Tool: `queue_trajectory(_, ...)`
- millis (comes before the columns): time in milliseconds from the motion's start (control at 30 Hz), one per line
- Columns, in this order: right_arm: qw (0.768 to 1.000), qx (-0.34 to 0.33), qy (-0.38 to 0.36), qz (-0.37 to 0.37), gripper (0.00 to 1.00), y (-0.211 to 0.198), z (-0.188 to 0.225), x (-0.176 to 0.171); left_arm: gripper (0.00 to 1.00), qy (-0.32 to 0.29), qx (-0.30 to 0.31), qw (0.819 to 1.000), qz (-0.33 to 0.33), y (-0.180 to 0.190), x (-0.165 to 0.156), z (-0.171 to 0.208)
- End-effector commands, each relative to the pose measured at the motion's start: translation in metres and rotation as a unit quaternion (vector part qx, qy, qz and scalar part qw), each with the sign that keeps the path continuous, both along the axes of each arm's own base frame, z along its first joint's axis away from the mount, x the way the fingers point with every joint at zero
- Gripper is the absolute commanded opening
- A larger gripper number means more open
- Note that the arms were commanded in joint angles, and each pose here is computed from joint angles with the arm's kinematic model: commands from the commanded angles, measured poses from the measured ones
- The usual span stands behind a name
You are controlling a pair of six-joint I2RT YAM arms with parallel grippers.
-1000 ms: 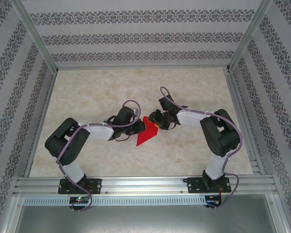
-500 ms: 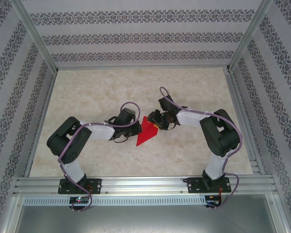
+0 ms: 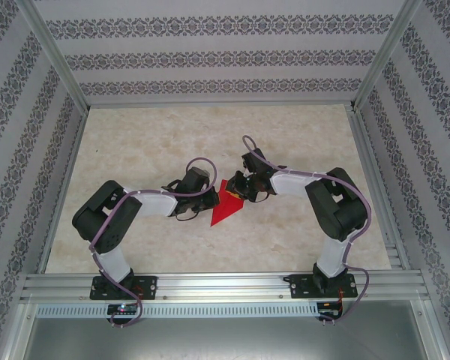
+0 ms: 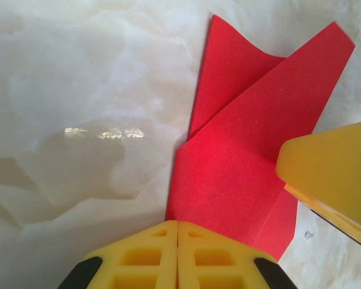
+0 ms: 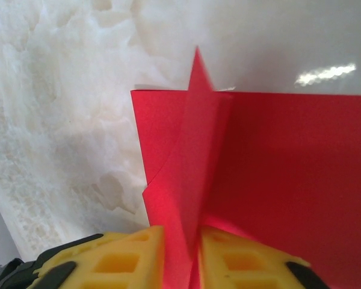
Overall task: Fold a paper plane with a square sheet of paper (pick it up from the middle)
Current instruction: Pick up the paper from the center of the table, then turn over the paper at the center of the table.
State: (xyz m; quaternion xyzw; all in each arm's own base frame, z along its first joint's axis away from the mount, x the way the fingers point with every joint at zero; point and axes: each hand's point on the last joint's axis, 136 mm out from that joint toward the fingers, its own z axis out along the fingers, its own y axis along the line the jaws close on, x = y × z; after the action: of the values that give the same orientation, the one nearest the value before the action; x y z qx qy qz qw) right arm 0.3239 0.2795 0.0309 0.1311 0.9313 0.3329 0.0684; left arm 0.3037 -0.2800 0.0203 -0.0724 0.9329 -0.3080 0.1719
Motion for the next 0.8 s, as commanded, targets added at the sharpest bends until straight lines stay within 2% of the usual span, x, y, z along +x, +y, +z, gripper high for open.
queue_trajectory(0, 1.000, 0.010, -0.008, 0.016, 0.13, 0.007, -0.003, -0.005, 0.11, -0.006, 0.001, 1.000, 0.010, 0.005, 0.002, 0.015)
queue_trajectory(100, 0.999, 0.025, -0.038, 0.017, 0.05, 0.007, 0.010, 0.000, 0.20, -0.017, -0.017, 1.000, 0.015, 0.011, 0.003, 0.033)
queue_trajectory(233, 0.993, 0.056, -0.102, 0.032, 0.01, 0.005, 0.046, 0.010, 0.39, -0.031, -0.051, 0.998, 0.018, 0.022, 0.000, 0.059)
queue_trajectory(400, 0.970, 0.158, -0.174, 0.058, 0.00, 0.004, 0.109, 0.016, 0.68, -0.049, -0.123, 0.991, -0.009, 0.025, -0.009, 0.092)
queue_trajectory(633, 0.941, 0.252, -0.212, 0.083, 0.00, 0.001, 0.166, 0.017, 0.90, -0.090, -0.228, 0.967, -0.072, 0.008, -0.023, 0.141)
queue_trajectory(767, 0.931, 0.290, -0.203, 0.094, 0.00, 0.008, 0.180, 0.015, 0.93, -0.112, -0.269, 0.953, -0.085, 0.001, -0.023, 0.159)
